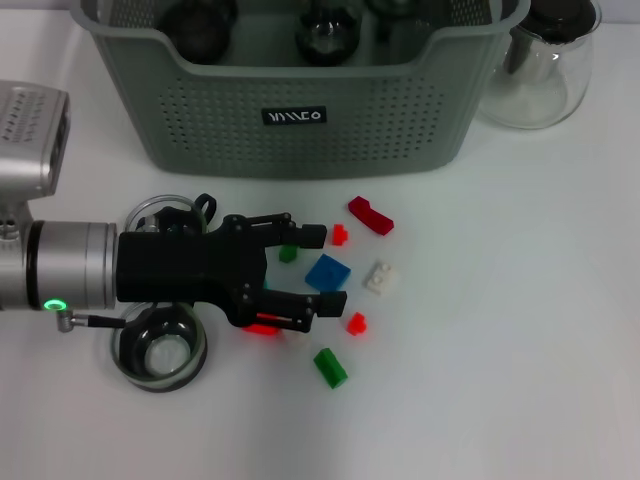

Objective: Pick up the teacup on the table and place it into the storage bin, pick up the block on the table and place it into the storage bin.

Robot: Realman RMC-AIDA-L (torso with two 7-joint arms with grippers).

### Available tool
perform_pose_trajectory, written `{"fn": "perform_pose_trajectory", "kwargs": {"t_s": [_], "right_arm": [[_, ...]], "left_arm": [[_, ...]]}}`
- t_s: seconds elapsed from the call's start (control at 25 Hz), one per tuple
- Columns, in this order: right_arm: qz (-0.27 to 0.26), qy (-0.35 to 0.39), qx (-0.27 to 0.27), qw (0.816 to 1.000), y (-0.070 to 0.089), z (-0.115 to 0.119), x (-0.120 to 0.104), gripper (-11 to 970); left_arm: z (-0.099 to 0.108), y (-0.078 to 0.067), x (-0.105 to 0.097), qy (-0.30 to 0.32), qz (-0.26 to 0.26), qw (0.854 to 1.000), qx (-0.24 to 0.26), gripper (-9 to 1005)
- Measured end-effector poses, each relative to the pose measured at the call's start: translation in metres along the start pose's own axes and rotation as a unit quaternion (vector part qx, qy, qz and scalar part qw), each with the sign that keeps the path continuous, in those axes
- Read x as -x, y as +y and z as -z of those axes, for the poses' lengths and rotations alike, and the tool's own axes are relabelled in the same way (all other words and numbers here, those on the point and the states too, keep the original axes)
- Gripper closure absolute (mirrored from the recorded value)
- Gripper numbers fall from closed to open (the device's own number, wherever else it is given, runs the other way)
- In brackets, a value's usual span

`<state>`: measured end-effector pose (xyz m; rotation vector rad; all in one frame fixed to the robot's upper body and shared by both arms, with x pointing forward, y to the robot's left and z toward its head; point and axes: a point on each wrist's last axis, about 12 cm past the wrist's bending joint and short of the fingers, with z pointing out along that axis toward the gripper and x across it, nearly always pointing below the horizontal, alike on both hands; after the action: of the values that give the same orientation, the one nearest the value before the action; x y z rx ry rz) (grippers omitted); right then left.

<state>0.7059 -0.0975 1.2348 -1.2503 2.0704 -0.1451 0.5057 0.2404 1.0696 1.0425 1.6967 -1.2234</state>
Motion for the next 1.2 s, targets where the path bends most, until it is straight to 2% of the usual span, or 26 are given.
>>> {"fn": "perform_pose_trajectory", "kwargs": {"t_s": [0.44, 1.2], "right_arm": [[0.015, 0.038, 0.015, 0.999, 0.013, -0.017, -0.017, 904], [0.022, 0.06, 0.02, 0.998, 0.022, -0.023, -0.024, 900]], "left_arm": [[-0.001, -0.001, -0.001, -0.001, 0.001, 1.0, 0.0, 206], [-0.001, -0.002, -0.001, -0.002, 0.002, 1.0, -0.004, 212]]}}
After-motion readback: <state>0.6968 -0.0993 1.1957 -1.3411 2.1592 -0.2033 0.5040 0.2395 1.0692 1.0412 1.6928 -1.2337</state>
